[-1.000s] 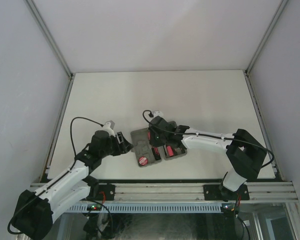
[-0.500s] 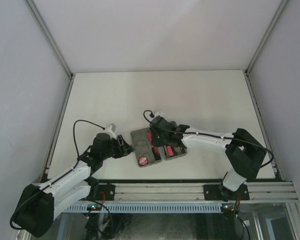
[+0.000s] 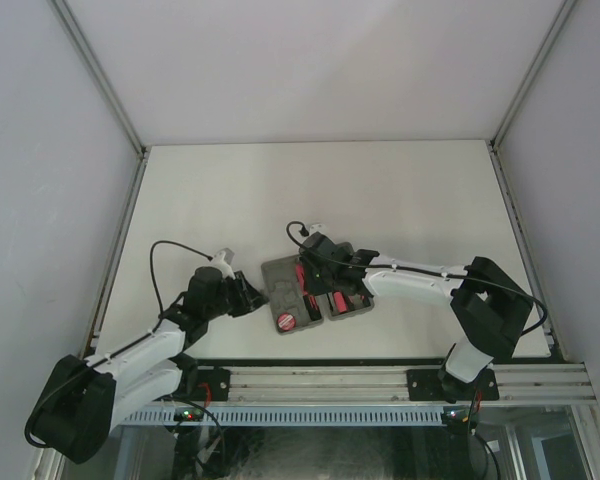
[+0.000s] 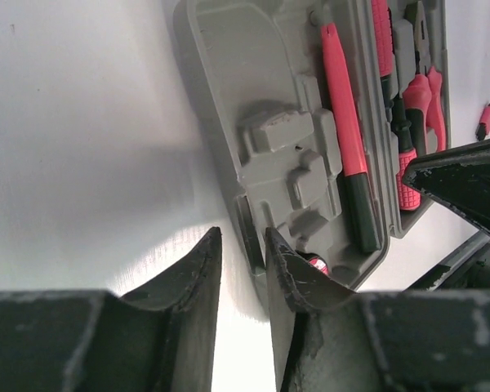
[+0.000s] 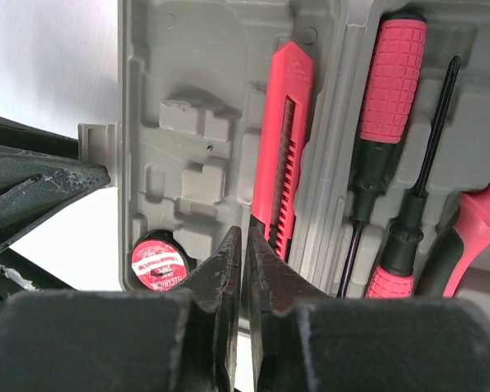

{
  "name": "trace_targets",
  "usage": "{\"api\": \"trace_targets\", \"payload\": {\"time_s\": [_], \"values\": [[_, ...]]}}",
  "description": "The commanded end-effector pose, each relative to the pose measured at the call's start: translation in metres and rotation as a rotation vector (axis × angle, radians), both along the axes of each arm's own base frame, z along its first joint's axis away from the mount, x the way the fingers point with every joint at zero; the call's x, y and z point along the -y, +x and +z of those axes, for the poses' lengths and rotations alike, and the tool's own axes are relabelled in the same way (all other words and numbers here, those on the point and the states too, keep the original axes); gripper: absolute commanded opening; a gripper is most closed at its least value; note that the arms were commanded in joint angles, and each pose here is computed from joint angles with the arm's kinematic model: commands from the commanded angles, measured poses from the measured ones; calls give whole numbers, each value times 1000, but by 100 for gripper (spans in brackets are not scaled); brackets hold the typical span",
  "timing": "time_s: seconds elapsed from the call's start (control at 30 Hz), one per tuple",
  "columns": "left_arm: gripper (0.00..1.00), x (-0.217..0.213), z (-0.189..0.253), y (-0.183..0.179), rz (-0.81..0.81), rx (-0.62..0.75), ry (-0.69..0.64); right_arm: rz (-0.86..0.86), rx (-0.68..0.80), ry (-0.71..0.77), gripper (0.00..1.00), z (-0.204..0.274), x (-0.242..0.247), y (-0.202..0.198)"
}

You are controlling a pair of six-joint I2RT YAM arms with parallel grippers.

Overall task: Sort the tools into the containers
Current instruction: Adjust the utility knife in the storage box.

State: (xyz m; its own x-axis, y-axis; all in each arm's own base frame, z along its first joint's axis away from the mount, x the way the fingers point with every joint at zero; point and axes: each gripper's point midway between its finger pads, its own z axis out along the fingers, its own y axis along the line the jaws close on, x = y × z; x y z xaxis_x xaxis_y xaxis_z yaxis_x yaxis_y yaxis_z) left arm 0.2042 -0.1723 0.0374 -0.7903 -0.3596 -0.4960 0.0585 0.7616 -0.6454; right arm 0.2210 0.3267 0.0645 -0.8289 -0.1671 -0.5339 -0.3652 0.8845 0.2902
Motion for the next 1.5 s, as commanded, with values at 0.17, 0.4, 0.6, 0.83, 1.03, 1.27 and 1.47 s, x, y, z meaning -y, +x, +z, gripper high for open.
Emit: {"api": "trace_targets", "payload": {"time_s": [0.17,0.4,0.6,0.83,1.03,1.27,1.47], "values": [[20,5,9,7,2,45,-48,18,50,37,4,20,-10,8],[0,8,11,6,-15,61,-60,32,36,28,5,19,-17,13],[0,8,12,6,-18,68,-59,33,24,-9,5,13,-17,19],[0,8,9,6,-19,57,-55,27,11,-56,4,5,-13,22],[0,7,6,5,-16,46,-52,30,-8,-73,4,-3,-12,19],[0,7,5,4,-15,43,-51,32,-18,-90,4,-10,-11,20],[0,7,4,4,-14,43,-51,26,-14,-125,4,-14,-7,23]]}}
